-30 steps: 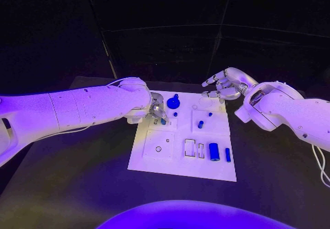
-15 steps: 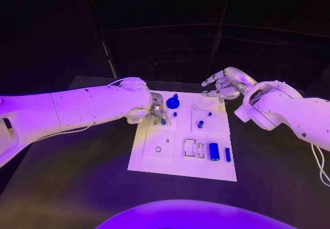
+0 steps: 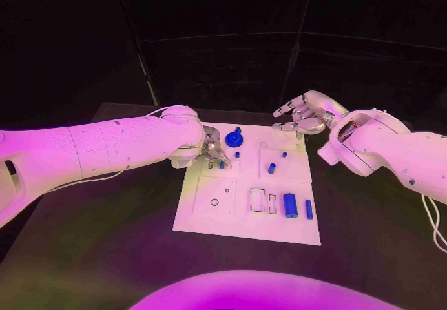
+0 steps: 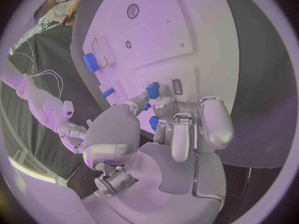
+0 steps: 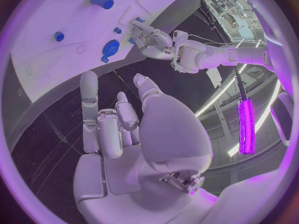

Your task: Assemble the parts on the task board

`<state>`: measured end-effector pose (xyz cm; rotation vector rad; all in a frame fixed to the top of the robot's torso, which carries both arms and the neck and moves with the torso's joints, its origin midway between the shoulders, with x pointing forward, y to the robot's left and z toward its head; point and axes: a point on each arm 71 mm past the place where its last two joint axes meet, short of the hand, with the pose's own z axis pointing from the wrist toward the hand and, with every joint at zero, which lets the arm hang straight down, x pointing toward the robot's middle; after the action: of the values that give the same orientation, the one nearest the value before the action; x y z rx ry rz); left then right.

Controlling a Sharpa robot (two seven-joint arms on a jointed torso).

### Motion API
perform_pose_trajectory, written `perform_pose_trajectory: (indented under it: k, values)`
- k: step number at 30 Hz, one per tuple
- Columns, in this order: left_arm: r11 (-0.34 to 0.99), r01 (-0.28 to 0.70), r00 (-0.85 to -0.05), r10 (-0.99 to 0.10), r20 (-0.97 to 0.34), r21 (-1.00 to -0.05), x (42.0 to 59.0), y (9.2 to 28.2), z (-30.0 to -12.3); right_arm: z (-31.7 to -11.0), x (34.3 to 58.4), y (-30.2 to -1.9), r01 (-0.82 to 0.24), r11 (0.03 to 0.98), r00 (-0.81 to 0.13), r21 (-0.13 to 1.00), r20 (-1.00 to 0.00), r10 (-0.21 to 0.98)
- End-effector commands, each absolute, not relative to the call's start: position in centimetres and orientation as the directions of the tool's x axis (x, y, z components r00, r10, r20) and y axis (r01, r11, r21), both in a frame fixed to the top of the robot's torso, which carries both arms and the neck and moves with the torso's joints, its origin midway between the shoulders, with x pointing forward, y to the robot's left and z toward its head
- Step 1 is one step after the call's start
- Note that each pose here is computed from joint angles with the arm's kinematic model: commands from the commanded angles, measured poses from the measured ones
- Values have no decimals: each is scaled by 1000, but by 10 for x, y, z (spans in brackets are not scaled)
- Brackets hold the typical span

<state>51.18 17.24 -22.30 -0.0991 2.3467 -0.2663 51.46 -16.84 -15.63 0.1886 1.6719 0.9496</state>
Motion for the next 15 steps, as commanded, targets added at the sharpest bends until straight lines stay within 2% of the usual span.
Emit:
perform_pose_trajectory:
  k: [1, 9, 15]
  values:
    - [976, -9, -705, -159, -691, -216, 513, 175, -223, -155, 515, -168, -349, 660, -342, 665, -747, 571]
    - [969, -20, -675, -194, -712, -245, 511, 182, -217, -155, 515, -169, -348, 661, -336, 664, -747, 573]
    - [953, -27, -629, -252, -735, -303, 517, 187, -194, -155, 516, -170, -345, 663, -330, 664, -747, 577]
